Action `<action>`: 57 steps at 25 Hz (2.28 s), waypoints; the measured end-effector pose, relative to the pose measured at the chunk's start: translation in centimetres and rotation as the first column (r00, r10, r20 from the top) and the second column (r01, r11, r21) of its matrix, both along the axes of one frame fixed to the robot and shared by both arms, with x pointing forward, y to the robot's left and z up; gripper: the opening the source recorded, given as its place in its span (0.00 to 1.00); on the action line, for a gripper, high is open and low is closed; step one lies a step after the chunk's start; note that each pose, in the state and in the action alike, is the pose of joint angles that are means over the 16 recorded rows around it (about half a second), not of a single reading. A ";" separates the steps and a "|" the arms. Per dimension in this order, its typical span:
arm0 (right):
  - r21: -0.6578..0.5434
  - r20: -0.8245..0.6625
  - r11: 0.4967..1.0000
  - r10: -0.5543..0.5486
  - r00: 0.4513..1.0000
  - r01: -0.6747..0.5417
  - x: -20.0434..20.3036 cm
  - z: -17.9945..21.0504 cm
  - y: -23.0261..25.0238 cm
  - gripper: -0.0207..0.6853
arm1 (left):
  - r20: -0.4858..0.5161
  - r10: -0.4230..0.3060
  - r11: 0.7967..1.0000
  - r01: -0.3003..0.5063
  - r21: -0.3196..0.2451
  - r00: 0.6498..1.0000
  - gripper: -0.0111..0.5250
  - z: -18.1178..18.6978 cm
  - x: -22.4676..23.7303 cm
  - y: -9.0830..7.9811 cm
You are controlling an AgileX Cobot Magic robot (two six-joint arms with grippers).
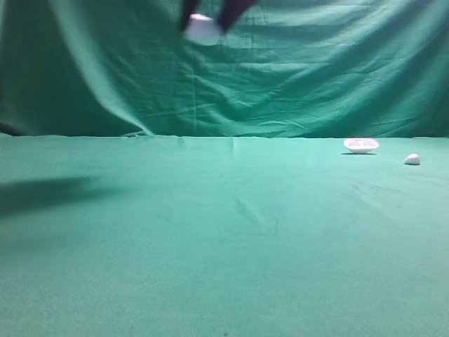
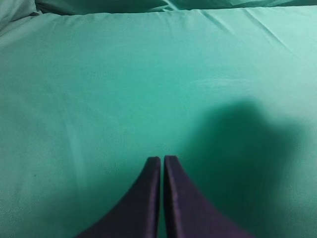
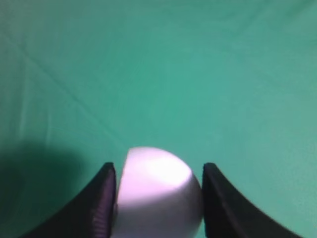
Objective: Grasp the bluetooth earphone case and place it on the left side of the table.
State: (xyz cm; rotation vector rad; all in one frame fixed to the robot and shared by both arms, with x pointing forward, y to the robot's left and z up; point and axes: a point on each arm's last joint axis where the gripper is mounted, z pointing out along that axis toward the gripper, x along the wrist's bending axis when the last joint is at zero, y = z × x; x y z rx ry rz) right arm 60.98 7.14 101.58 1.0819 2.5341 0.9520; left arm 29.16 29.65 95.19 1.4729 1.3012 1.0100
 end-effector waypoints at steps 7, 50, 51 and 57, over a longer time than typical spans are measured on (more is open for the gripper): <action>-0.013 -0.010 0.997 0.070 0.997 -0.070 -1.4 -5.1 4.1 0.48 | 0.000 0.000 1.000 0.000 0.000 1.000 0.02 0.0 0.0 0.0; -0.152 -0.102 0.973 -0.190 0.977 0.173 -10.4 15.4 -17.8 0.03 | 0.000 0.000 1.000 0.000 0.000 1.000 0.02 0.0 0.0 0.0; -0.149 -0.099 0.972 -0.199 0.975 0.184 -11.3 15.5 -18.9 0.03 | 0.000 0.000 1.000 0.000 0.000 1.000 0.02 0.0 0.0 0.0; -0.087 -0.046 0.969 -0.234 0.971 0.230 -17.2 15.3 -24.2 0.03 | 0.000 0.000 1.000 0.000 0.000 1.000 0.02 0.0 0.0 0.0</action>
